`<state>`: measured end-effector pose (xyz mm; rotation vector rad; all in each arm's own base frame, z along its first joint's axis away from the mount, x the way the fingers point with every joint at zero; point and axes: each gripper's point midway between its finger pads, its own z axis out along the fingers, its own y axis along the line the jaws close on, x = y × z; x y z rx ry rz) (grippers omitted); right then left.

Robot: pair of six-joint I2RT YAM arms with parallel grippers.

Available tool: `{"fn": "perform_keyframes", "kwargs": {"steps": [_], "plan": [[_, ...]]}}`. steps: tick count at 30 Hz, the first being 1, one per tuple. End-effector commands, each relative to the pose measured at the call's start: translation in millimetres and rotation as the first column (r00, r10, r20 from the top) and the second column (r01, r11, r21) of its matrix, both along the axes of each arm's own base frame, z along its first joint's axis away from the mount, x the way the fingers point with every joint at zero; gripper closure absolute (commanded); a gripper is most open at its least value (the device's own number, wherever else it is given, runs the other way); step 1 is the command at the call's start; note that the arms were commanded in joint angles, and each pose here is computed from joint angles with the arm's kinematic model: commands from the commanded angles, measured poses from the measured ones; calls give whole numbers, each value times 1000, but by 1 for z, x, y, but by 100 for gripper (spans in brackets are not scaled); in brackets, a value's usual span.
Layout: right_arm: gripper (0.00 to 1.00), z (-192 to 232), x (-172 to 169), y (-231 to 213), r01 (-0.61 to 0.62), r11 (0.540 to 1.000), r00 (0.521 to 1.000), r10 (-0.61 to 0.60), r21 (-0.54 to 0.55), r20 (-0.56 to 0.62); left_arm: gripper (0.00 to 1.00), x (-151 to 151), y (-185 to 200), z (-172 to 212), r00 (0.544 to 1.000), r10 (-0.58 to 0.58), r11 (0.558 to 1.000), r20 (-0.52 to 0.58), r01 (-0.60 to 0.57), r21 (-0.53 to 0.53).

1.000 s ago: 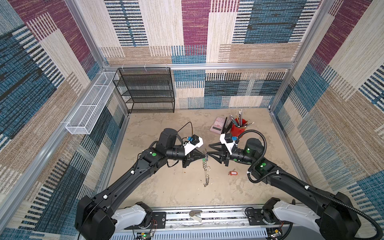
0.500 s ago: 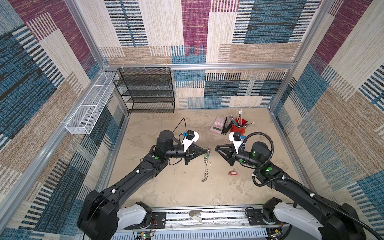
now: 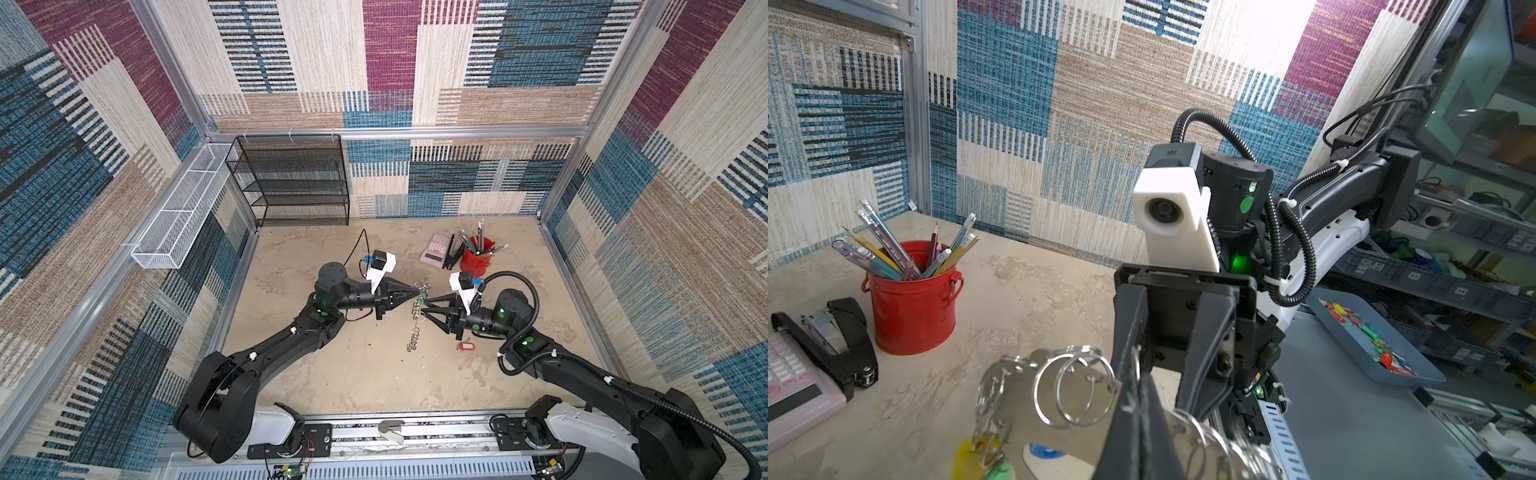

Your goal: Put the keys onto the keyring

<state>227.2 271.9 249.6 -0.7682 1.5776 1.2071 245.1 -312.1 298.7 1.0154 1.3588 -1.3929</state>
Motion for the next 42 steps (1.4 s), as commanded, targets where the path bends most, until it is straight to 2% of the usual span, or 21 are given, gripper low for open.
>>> {"fn": "perform_keyframes", "kwargs": {"steps": [1, 8, 21, 42], "plan": [[59, 12, 1, 1, -2, 999, 1000, 0, 51, 30, 100, -4, 1, 19, 999, -16, 997, 39, 19, -69], [59, 18, 7, -6, 59, 992, 998, -63, 107, 29, 100, -4, 0, 18, 999, -28, 996, 17, 29, -82], [59, 32, 9, -9, 83, 984, 995, -92, 160, 48, 100, -5, 0, 10, 999, -37, 996, -8, 37, -82], [53, 41, 22, -24, 202, 968, 975, -213, 149, 65, 100, -11, 3, 6, 999, -38, 997, 12, 39, -63]]}}
